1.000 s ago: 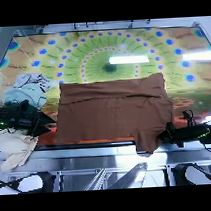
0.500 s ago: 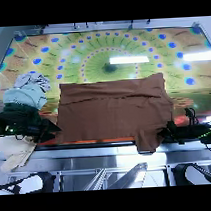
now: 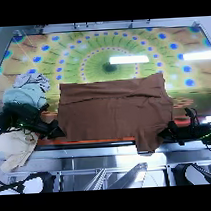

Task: Fold the shirts.

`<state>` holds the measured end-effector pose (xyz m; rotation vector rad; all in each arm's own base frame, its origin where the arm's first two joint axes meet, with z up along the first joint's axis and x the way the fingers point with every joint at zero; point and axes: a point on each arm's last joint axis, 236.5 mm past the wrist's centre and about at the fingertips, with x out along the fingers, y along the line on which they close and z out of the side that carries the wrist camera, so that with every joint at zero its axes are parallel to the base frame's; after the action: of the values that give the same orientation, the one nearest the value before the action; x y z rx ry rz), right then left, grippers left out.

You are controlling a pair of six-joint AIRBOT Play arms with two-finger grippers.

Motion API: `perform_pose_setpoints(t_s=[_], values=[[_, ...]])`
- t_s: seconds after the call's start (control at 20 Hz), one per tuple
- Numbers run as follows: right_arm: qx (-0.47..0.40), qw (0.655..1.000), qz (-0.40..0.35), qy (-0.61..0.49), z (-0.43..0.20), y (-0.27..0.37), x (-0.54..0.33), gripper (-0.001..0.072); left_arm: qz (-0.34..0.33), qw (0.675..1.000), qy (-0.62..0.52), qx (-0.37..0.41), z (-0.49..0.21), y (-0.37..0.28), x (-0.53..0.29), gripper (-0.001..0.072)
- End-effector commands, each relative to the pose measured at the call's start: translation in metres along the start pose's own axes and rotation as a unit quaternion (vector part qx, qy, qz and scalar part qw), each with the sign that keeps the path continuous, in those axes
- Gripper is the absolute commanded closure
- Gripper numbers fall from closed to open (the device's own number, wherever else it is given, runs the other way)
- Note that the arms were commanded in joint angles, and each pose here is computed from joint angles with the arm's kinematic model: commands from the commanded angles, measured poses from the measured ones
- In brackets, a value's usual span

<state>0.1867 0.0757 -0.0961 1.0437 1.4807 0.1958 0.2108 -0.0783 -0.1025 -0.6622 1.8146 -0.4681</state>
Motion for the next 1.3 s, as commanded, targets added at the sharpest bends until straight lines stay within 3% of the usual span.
perform_pose_setpoints(t_s=[0.0,0.2,0.4,0.5,0.6,0.75,1.0,1.25], values=[[0.027,0.999,-0.013,-0.019,0.002,0.000,-0.023,0.0696,0.037,0.998,0.032,-0.034,-0.012,0.015,-0.021,0.0687],[0.065,0.986,-0.145,-0.043,0.001,-0.038,-0.065,0.0696,0.028,0.998,0.024,-0.054,-0.013,0.024,-0.029,0.0687],[0.074,0.985,-0.156,-0.024,-0.009,-0.042,-0.066,0.0696,0.038,0.998,0.026,-0.046,-0.013,0.025,-0.027,0.0687],[0.057,0.993,-0.104,-0.026,-0.005,-0.017,-0.060,0.0696,0.017,0.998,0.033,-0.047,-0.015,0.014,-0.028,0.0686],[0.013,0.998,0.026,-0.058,0.013,0.044,-0.057,0.0695,-0.041,0.999,0.026,-0.016,-0.008,-0.018,-0.039,0.0687],[-0.006,0.978,0.152,-0.145,0.063,0.105,-0.080,0.0695,-0.092,0.994,-0.045,0.031,0.033,-0.064,-0.074,0.0686],[0.002,0.975,0.134,-0.177,0.157,0.107,-0.070,0.0694,-0.064,0.993,-0.062,0.077,0.103,-0.081,-0.091,0.0686],[-0.008,0.981,0.094,-0.171,0.237,0.086,-0.008,0.0695,-0.058,0.994,-0.062,0.063,0.175,-0.055,-0.074,0.0689]])
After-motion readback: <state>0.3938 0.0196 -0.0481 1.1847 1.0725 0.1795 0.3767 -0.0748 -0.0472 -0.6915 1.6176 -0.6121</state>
